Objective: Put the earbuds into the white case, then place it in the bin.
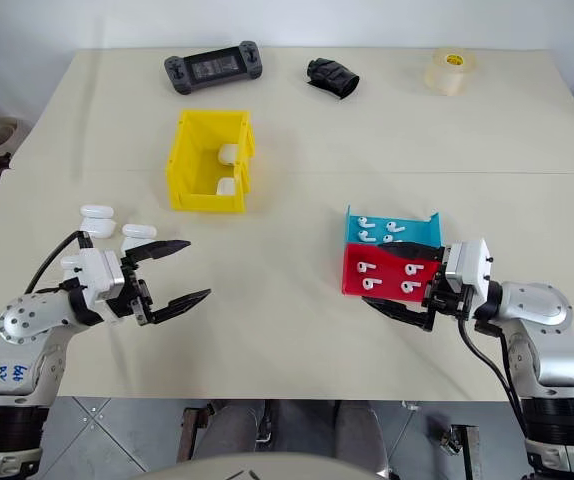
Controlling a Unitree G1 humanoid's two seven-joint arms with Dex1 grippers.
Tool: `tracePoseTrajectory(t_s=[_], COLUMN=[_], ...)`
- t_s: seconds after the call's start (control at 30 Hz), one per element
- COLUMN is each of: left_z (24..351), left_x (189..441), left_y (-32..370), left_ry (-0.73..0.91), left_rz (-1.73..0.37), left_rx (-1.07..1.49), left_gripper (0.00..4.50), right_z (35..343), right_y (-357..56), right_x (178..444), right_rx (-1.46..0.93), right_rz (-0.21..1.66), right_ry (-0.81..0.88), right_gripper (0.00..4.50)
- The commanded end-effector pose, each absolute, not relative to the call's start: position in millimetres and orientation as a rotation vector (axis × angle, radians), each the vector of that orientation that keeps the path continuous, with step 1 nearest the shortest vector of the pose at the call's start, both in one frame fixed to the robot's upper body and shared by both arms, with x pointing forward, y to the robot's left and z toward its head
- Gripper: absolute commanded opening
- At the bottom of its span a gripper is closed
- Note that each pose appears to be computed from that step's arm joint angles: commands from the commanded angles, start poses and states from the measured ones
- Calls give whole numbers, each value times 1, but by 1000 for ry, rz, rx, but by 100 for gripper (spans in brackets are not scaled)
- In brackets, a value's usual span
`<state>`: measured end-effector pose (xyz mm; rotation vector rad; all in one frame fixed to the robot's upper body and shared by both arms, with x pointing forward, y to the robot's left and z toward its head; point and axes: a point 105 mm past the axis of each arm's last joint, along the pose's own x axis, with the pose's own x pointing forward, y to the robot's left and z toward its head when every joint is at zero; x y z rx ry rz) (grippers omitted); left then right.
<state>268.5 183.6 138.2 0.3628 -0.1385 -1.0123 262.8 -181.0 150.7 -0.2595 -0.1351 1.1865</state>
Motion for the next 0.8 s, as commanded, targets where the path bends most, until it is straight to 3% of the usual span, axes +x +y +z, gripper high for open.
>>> tracePoseTrajectory(t_s=[0.03,0.27,0.4,0.57,0.7,0.8], left_z=[149,154,142,120,120,128], left_x=[266,259,236,216,218,237], left_y=[187,211,258,283,268,258], left_ry=[-180,-176,-111,47,79,119], left_rz=[-973,-761,-401,-127,-129,-132], left_rx=[422,369,307,247,200,139], left_gripper=[448,448,448,448,448,448], right_z=[160,162,173,174,172,170], right_y=[-181,-165,-133,-113,-114,-128], right_x=[262,265,258,253,254,257], right_rx=[-268,-258,-221,-221,-232,-254], right_rz=[1196,1271,1378,1436,1441,1397], right_ry=[-181,-215,-342,-396,-384,-351], right_gripper=[450,450,450,450,450,450])
